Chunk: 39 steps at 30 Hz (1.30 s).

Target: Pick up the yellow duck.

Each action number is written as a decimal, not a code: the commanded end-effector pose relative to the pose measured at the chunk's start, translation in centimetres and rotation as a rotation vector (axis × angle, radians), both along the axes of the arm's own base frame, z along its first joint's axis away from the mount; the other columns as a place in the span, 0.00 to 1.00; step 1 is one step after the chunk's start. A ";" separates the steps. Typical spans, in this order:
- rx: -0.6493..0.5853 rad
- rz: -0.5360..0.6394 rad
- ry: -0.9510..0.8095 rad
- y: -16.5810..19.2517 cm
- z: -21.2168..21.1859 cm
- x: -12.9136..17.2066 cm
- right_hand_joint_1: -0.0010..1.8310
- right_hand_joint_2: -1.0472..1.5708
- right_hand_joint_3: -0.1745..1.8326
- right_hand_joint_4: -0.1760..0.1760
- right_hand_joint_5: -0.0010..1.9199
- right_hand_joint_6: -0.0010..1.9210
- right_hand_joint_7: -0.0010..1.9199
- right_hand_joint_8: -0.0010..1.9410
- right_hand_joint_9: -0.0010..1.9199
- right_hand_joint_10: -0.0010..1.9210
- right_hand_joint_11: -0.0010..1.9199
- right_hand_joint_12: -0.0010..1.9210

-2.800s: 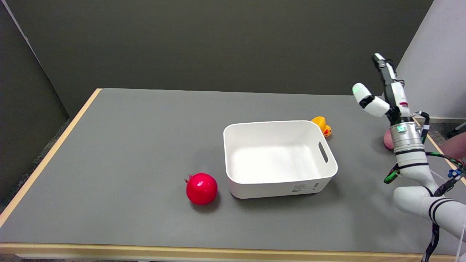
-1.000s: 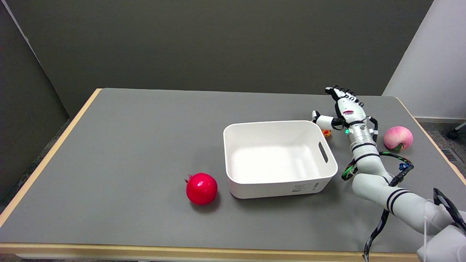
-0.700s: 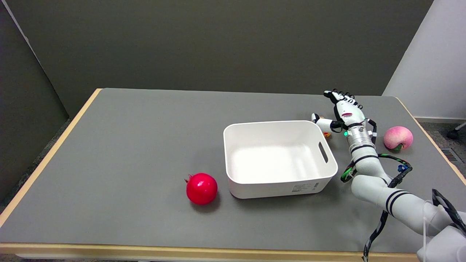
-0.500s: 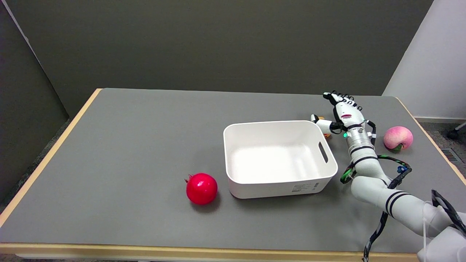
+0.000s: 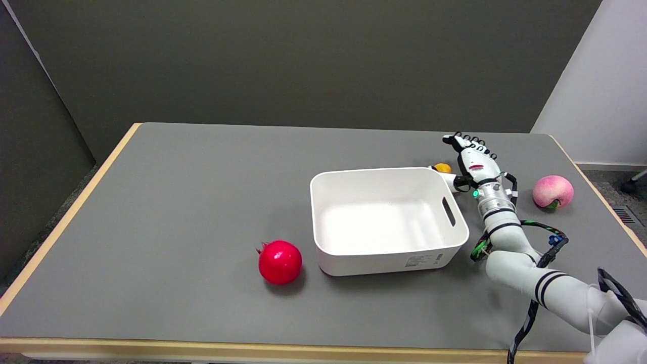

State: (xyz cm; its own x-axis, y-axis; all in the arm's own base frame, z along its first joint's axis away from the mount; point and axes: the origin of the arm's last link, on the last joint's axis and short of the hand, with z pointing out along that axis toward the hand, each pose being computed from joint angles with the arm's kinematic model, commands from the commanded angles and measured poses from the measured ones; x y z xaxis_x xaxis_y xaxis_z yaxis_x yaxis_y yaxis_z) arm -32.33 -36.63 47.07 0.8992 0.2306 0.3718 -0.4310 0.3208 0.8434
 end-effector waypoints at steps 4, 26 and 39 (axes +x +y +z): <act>0.007 -0.027 -0.031 0.7 -0.5 -1.2 0.38 0.66 0.55 0.54 0.12 0.22 0.12 0.14 0.04 0.30 0.00 0.42; -0.005 -0.053 -0.009 0.7 0.1 -1.5 0.48 0.86 0.23 0.55 0.30 0.85 0.36 0.55 0.35 0.67 0.21 0.96; -0.020 -0.035 0.053 0.5 0.3 -0.9 0.55 0.74 0.46 0.41 0.40 0.80 0.43 1.00 0.49 1.00 0.25 1.00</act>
